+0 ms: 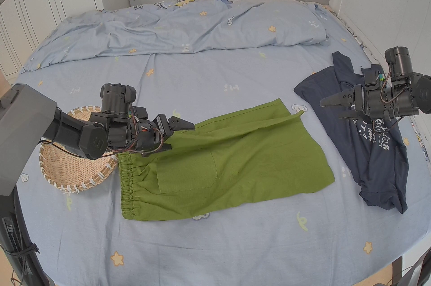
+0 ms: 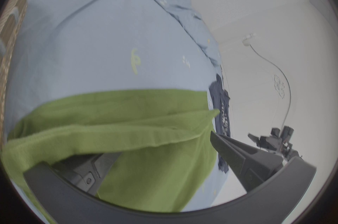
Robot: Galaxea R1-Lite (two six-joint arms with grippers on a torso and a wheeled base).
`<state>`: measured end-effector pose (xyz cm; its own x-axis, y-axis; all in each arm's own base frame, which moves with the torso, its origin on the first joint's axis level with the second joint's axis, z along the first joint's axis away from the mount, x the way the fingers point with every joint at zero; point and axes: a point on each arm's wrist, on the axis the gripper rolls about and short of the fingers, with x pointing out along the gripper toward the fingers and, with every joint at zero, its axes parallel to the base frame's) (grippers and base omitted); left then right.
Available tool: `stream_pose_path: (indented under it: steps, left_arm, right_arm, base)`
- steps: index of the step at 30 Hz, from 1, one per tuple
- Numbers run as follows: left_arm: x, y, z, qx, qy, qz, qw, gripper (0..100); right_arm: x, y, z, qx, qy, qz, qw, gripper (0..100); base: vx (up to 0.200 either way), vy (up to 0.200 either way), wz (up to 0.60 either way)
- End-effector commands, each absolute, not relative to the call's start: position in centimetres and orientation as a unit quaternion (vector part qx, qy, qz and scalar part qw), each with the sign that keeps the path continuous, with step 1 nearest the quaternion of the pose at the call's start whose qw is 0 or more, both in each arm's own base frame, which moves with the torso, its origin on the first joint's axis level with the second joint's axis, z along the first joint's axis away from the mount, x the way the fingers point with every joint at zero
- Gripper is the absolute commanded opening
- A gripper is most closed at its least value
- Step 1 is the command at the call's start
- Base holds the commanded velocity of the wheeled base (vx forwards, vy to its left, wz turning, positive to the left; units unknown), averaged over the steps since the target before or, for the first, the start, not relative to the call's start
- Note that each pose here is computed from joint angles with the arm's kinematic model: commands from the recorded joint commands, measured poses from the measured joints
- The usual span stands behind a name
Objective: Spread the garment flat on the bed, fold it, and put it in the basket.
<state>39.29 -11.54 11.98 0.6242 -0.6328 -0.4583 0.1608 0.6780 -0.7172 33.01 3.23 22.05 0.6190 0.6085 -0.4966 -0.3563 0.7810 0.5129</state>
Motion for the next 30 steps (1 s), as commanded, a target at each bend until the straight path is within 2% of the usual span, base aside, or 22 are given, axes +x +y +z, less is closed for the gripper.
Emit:
stream_pose_path:
  steps: [1, 7, 12, 20, 23, 30]
  left_arm:
    - [41.7, -10.9, 10.0, -0.334, 0.346, -0.205, 0.852, 100]
    - [42.5, -9.3, 10.8, -0.360, 0.296, -0.186, 0.865, 100]
    - [41.8, -9.3, 11.0, -0.361, 0.298, -0.186, 0.864, 100]
    - [38.3, -9.8, 14.1, -0.357, 0.290, -0.213, 0.862, 100]
    - [34.0, -9.2, 16.3, -0.355, 0.288, -0.228, 0.860, 100]
    - [26.3, -7.3, 15.8, -0.349, 0.329, -0.257, 0.839, 100]
  right_arm:
    - [32.8, 3.4, 22.1, 0.184, 0.339, 0.276, 0.880, 100]
    - [32.8, 3.4, 22.1, 0.184, 0.340, 0.277, 0.880, 100]
    - [32.8, 3.4, 22.0, 0.184, 0.341, 0.276, 0.879, 100]
    - [32.8, 3.4, 22.0, 0.184, 0.340, 0.276, 0.880, 100]
    - [32.7, 3.3, 21.9, 0.184, 0.341, 0.275, 0.880, 100]
    - [31.8, 3.4, 22.6, 0.181, 0.333, 0.281, 0.882, 100]
  base:
    - [0.000, 0.000, 0.00]
    - [0.000, 0.000, 0.00]
    - [0.000, 0.000, 0.00]
    - [0.000, 0.000, 0.00]
    - [0.000, 0.000, 0.00]
    - [0.000, 0.000, 0.00]
